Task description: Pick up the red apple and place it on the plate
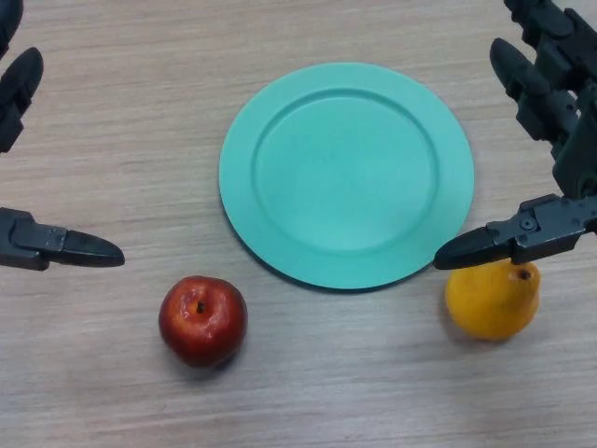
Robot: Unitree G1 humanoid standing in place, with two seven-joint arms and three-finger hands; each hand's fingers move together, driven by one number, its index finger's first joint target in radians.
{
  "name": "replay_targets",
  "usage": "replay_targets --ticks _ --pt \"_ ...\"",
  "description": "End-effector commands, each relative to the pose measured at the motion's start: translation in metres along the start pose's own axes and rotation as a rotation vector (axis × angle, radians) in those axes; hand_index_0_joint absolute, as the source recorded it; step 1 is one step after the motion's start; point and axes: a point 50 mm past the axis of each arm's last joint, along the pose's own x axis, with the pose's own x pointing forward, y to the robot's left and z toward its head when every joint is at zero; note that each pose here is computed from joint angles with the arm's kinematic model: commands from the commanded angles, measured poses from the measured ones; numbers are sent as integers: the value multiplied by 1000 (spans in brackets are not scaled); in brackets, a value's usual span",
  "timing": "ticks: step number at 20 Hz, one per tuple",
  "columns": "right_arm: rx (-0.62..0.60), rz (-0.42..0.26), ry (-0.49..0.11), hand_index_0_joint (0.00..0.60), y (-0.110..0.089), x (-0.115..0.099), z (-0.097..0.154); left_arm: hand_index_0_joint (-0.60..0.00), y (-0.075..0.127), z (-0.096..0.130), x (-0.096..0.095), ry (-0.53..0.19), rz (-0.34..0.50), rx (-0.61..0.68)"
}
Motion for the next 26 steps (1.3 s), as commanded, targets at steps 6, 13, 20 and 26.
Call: replay_targets --ticks 6,13,20,26 --pt "-5 11 -235 0 2 2 39 0 5 42 -8 -202 48 154" --pt "-26 -13 -242 0 1 3 44 0 -25 28 -31 -123 -14 94" --pt "-18 -29 -251 0 3 3 45 0 -63 -19 -53 -73 -21 82" --pt "-19 -45 -235 0 3 1 45 0 -77 -65 -52 -3 28 36"
